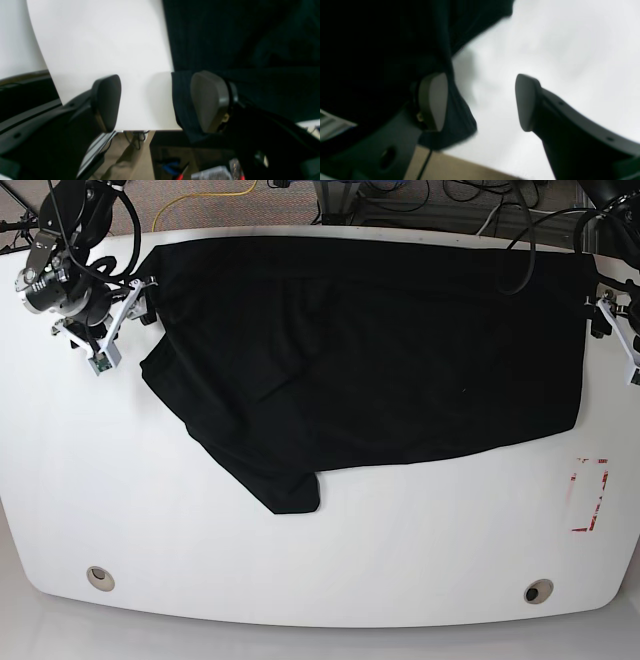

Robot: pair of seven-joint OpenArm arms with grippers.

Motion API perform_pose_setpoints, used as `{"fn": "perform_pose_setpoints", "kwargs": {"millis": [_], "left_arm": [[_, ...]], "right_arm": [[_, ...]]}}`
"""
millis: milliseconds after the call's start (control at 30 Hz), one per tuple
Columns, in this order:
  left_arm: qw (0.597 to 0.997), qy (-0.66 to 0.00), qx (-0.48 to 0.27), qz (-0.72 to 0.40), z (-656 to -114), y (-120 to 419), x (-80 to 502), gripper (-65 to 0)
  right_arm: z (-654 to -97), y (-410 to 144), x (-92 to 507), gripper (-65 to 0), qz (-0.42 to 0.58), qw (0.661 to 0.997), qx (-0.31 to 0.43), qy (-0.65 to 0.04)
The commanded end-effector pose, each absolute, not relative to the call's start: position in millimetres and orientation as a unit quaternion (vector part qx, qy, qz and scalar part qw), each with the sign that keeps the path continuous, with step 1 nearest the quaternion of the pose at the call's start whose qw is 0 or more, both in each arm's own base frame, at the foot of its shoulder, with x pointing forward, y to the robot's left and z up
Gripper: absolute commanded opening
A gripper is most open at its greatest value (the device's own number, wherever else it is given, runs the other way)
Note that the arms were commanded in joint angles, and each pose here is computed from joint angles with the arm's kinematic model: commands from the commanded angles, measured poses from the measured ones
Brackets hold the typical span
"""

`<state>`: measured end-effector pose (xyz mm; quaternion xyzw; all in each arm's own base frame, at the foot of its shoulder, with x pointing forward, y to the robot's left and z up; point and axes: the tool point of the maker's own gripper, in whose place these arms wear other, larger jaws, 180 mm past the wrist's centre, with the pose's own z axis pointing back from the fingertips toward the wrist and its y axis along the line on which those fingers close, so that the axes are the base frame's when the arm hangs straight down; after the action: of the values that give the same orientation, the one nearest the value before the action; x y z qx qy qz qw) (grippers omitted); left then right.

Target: Fold the T-shirt properly

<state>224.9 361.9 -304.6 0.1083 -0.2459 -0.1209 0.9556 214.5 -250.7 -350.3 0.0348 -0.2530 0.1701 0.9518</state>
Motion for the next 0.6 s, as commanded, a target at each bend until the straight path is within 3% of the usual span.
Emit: {"fn": "perform_pose_setpoints", "kwargs": {"millis": [0,567], "left_arm": [[0.944,-0.29,0.106,-0.119,-287.0,358.9,243.1,-21.1],[0.939,-0.323,0.088,-0.082,-283.7,364.9,262.9,-21.1]], "right_arm": [[-335.3,-248.5,230.9,-24.4,0.174,0.942,0.033,-0.286],[-320.1,-233.4,274.9,-24.4,0.155,0.925,0.053,-0.343]]}}
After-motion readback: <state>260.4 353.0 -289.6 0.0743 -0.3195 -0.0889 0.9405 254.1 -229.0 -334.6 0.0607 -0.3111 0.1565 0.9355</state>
